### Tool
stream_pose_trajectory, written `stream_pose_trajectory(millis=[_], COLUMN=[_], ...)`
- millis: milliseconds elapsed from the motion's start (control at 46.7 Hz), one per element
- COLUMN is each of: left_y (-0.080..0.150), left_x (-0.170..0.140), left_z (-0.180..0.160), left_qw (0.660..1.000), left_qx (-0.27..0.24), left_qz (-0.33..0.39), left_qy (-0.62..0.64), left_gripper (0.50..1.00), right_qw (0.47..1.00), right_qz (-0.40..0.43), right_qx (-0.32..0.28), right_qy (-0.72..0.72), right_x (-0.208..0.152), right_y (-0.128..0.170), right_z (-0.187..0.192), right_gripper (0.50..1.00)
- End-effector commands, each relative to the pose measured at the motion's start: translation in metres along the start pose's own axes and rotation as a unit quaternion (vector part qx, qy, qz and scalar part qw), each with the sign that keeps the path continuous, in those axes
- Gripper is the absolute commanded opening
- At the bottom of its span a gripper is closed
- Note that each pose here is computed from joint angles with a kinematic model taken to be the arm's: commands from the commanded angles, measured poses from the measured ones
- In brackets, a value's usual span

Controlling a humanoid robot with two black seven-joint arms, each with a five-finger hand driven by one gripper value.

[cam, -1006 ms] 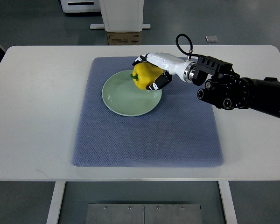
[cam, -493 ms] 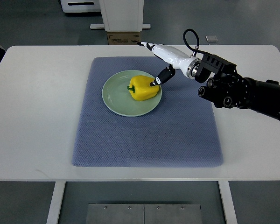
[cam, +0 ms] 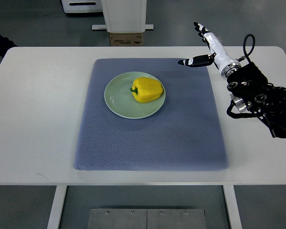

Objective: Place yellow pepper on plate with right hand

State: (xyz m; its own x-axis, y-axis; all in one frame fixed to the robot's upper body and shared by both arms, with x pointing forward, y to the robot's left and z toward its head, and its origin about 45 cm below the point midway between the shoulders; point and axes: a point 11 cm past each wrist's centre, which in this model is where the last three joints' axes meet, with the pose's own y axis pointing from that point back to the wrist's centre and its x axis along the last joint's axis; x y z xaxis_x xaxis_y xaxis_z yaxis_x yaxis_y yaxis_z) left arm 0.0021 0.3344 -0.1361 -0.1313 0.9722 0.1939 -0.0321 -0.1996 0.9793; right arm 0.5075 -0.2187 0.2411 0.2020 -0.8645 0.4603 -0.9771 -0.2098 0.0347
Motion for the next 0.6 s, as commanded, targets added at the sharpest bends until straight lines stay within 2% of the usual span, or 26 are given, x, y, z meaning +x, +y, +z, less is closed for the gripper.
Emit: stream_pose_trajectory(millis=[0,214,578], left_y=[0.000,0.000,0.000], left_x=[0.000,0.000,0.000], left_z=[0.000,0.000,0.000], left_qw=[1.000,1.000,1.000], left_qx=[0.000,0.000,0.000], left_qz=[0.000,0.000,0.000], left_qy=[0.000,0.000,0.000], left_gripper=[1.000,1.000,1.000], right_qw=[0.999,0.974,0.894], right_qz=[0.012,0.032,0.083], right_qx=[-0.024,-0.098,-0.119], right_qy=[-0.039,-0.200,-0.423], right_x=[0.015,0.033,0.044], right_y=[0.006,0.014,0.035], right_z=[0.015,0.042,0.080], right_gripper=[1.000,1.000,1.000])
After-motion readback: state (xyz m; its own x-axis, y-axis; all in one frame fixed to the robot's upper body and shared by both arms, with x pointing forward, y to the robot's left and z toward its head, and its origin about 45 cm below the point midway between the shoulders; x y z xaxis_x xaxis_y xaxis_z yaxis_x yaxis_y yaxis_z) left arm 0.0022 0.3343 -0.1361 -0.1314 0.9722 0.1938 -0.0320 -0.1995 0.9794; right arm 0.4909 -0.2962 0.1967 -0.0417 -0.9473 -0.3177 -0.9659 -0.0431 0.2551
